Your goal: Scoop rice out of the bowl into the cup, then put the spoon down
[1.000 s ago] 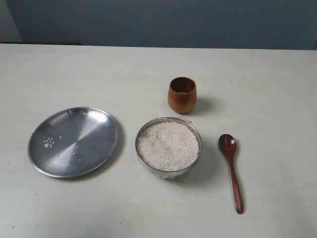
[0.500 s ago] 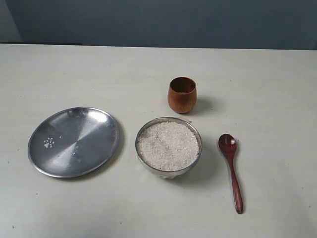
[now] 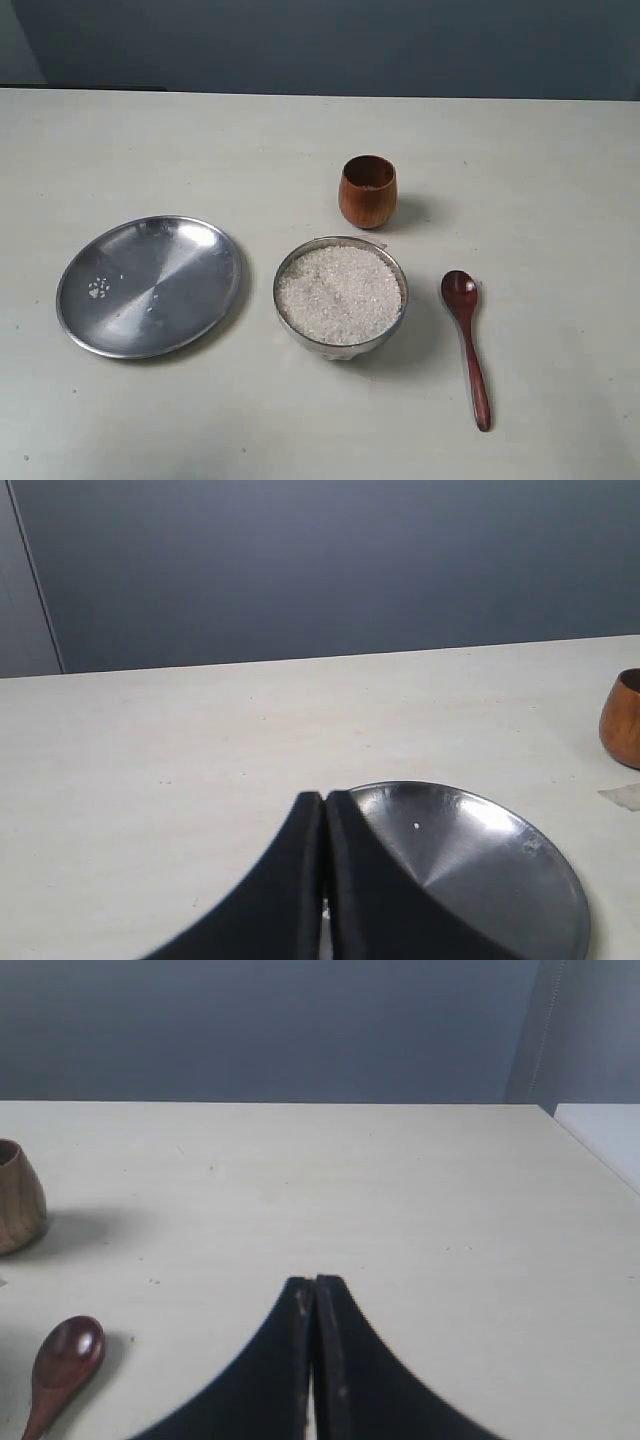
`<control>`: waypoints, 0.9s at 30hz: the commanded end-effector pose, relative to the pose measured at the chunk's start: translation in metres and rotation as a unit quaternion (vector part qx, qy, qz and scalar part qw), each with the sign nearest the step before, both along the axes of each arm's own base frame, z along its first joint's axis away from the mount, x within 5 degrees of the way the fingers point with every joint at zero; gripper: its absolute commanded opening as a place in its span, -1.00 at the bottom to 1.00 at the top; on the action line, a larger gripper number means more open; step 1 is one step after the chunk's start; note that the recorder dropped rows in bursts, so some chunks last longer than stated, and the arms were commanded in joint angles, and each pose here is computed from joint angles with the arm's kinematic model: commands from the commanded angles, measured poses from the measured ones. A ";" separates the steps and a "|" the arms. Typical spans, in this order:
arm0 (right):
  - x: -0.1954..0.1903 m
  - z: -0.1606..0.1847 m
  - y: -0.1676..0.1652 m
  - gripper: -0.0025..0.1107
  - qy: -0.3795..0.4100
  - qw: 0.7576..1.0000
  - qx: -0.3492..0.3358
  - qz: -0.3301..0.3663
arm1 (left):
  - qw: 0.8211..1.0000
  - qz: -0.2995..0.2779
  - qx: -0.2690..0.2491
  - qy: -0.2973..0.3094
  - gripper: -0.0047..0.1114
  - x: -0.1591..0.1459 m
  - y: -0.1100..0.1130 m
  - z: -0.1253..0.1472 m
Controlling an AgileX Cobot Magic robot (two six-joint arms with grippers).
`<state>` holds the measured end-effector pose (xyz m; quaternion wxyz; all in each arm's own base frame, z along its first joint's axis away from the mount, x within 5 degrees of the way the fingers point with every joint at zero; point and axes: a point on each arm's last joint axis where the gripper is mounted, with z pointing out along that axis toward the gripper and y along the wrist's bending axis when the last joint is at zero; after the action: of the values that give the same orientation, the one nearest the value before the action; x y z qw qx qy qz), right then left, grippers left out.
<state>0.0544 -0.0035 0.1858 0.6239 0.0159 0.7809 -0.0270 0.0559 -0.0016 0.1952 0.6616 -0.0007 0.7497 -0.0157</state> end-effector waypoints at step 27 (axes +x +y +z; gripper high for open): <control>-0.009 0.076 -0.003 -0.96 -0.278 0.924 0.261 0.008 | 1.000 -0.003 -0.003 -0.002 -0.91 0.000 0.000 -0.001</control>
<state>0.0507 -0.0100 0.2405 0.7637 0.2393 0.5597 0.2150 0.0559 -0.0016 0.1952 0.6616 -0.0007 0.7497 -0.0157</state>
